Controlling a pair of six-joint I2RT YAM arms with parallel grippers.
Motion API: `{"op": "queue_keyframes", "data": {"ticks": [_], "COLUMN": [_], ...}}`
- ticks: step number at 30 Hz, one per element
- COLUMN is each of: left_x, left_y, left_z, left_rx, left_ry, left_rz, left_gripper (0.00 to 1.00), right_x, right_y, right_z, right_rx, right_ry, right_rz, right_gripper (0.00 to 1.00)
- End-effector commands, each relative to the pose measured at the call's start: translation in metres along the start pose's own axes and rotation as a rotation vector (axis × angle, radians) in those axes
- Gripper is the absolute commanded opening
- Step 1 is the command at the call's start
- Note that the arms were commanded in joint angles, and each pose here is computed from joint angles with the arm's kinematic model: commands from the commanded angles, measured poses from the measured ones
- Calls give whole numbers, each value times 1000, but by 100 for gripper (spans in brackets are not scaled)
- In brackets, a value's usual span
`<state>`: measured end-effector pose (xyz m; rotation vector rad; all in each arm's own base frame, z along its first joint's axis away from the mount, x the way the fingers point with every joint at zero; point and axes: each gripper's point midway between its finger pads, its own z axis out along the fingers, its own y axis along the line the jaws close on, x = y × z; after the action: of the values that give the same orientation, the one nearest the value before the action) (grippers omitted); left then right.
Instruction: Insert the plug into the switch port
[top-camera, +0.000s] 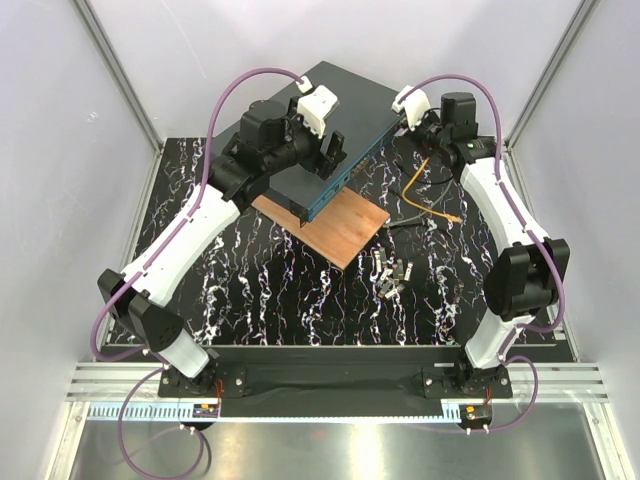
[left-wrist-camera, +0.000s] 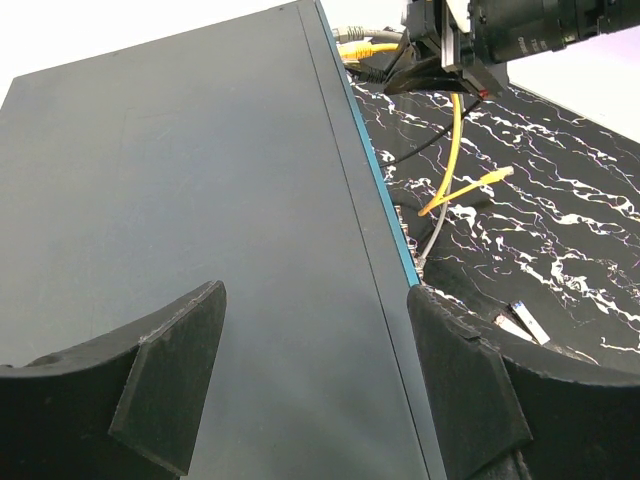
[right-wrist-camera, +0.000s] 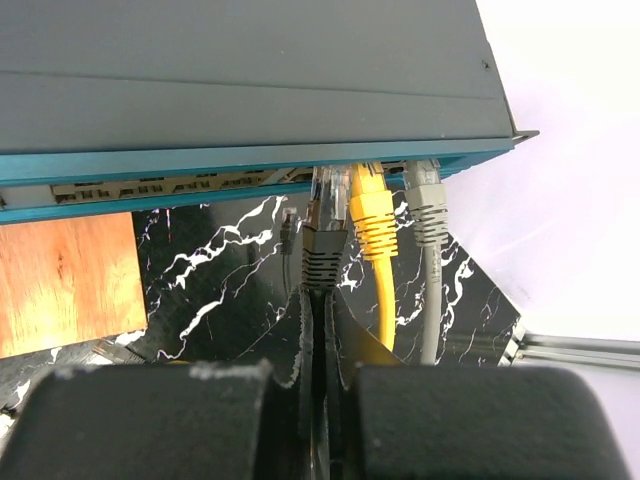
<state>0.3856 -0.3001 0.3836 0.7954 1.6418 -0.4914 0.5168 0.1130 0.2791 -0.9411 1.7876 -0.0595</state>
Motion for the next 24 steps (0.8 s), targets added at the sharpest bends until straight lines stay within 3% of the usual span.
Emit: {"op": "queue_keyframes", "data": {"ticks": [1,24], "left_x": [-23,-23], "left_y": [5,6], "left_z": [0,-4], "left_rx": [-4,-4], "left_ry": [-68,-72], "left_rz": [1,4], "left_gripper": [80,80], "right_x": [-71,-108], "right_y": [-9,-11], "right_z": [-15,-29], "right_rx": [55,5], "right_ry": [-226,-324], "right_rz": [-87,-107], "right_gripper": [0,0]}}
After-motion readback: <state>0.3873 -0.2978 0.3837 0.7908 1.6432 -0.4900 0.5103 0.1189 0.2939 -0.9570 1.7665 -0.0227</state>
